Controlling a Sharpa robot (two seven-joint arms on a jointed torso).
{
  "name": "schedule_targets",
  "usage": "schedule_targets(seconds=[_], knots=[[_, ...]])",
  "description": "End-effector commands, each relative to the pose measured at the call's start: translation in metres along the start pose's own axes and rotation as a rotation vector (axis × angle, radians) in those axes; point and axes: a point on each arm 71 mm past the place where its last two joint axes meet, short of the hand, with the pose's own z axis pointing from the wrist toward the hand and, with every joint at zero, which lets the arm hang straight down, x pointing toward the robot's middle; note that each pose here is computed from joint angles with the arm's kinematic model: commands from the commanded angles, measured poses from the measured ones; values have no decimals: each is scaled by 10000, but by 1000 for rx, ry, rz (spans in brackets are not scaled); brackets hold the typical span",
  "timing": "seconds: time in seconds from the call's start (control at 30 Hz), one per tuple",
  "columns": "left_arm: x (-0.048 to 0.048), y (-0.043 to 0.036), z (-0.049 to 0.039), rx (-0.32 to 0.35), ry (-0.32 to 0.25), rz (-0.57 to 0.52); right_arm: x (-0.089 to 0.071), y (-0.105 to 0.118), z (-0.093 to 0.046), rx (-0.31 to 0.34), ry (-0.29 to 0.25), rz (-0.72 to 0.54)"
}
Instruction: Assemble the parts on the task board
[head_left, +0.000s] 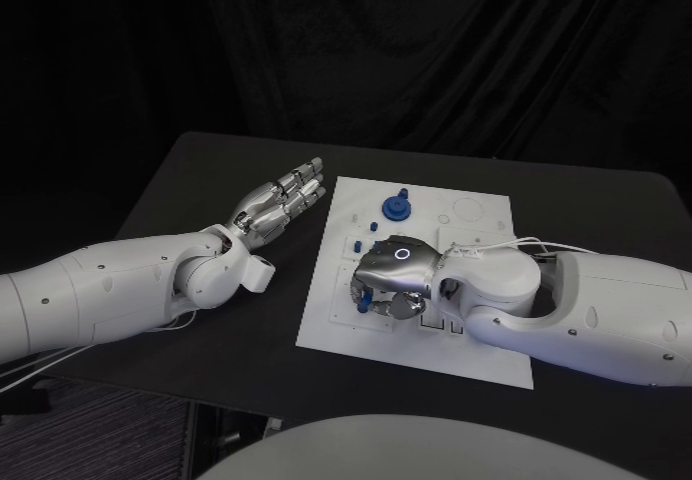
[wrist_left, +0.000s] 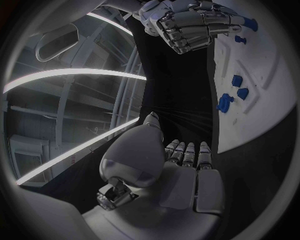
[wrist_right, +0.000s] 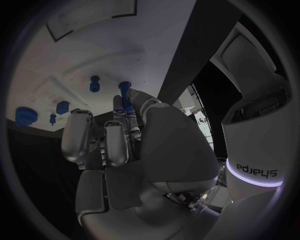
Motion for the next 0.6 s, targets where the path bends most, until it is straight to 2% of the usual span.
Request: schedule_targets(seconds=[0.03, 0.6], knots=[[10, -27, -5, 43, 11, -9, 60, -21, -8, 9, 26, -9], [6, -9, -11, 38, 10, -11, 116, -2, 0, 1, 29, 2]])
